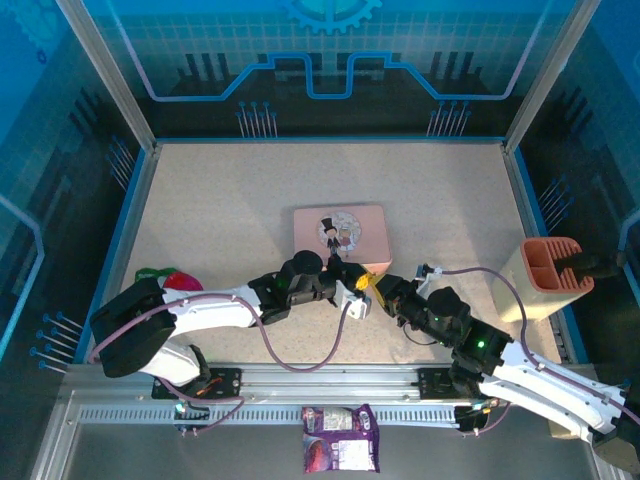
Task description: Unlock the padlock with the key
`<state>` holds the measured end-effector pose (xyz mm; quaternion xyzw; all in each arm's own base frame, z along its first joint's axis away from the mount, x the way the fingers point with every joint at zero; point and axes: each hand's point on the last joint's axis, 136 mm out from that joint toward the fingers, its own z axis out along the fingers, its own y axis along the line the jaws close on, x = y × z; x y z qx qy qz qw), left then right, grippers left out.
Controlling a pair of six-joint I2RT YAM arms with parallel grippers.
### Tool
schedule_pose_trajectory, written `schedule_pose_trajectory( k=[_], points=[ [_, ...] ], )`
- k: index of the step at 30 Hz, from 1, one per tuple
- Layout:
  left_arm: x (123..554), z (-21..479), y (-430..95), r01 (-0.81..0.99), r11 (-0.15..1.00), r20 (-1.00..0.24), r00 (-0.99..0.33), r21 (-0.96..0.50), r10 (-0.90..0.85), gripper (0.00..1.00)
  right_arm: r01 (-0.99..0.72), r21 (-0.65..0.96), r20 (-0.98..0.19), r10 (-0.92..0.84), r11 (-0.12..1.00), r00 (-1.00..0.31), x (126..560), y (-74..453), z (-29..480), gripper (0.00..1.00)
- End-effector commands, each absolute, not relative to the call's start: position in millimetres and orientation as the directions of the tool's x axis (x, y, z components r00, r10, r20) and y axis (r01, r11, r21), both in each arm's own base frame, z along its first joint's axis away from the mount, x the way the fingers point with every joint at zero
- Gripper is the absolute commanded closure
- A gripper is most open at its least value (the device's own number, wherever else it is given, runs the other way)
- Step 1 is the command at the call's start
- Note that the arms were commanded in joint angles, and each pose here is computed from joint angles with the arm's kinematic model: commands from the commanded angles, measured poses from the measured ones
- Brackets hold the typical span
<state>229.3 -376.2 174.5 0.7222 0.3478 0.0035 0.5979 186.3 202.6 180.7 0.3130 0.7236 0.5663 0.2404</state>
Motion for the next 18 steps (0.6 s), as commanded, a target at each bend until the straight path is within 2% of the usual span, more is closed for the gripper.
schedule_pose_trajectory(
  k=[1, 7, 18],
  points=[
    [227.2, 178.7, -374.7, 0.470, -0.025, -0.397, 0.771, 0.882, 0.498, 1.00, 0.174, 0.973, 0.005, 0.740, 0.152, -0.673, 187.0, 200.2, 182.1, 0.82],
    [227.6, 178.3, -373.0, 0.466, -0.022, -0.393, 0.769, 0.884, 0.504, 1.00, 0.167, 0.974, -0.005, 0.749, 0.154, -0.662, 185.9, 194.6, 184.2, 0.79],
    [226.0, 179.5, -375.5, 0.470, -0.020, -0.400, 0.773, 0.882, 0.492, 1.00, 0.153, 0.976, -0.014, 0.739, 0.157, -0.673, 186.3, 198.1, 188.3, 0.86]
  ],
)
